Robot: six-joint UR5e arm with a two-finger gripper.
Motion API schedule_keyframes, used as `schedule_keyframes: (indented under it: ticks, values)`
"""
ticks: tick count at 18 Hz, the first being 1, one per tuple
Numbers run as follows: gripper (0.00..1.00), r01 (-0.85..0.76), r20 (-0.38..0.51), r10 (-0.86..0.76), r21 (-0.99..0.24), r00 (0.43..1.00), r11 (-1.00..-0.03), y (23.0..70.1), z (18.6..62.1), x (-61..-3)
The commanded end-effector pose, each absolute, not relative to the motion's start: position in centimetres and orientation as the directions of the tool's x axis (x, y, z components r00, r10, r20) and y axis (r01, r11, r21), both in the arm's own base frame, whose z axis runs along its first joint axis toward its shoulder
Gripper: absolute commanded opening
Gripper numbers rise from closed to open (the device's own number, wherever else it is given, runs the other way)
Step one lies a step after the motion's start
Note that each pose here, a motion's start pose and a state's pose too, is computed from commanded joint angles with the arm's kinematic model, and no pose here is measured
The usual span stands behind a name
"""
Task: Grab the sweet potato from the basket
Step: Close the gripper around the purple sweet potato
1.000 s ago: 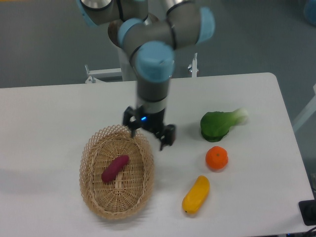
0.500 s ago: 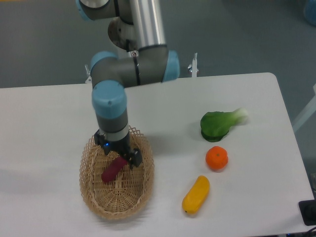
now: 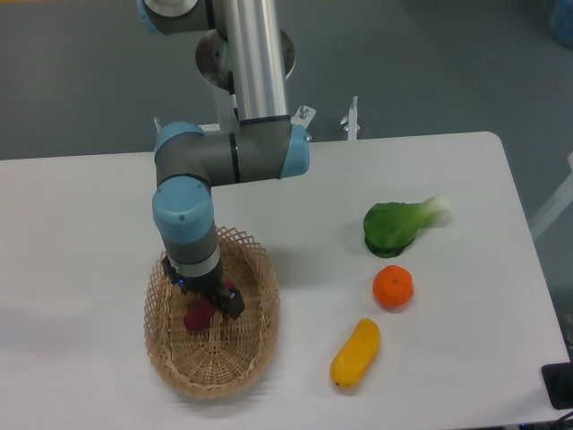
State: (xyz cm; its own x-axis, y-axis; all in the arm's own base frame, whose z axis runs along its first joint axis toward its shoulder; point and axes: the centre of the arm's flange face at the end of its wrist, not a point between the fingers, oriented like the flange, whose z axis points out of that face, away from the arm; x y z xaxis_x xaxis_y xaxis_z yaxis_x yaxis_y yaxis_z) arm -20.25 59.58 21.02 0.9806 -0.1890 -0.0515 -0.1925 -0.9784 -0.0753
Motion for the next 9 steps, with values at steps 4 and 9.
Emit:
schedule_keyframes:
  ticks: [4, 9]
  values:
    - [0.85, -0.192, -0.053, -0.189, -0.074, 0.981, -0.978, 59.72, 20.72, -20.35]
    - [0.33, -0.199, -0.055, -0.195, -0.078, 0.979, -0.977, 59.73, 20.93, -20.34]
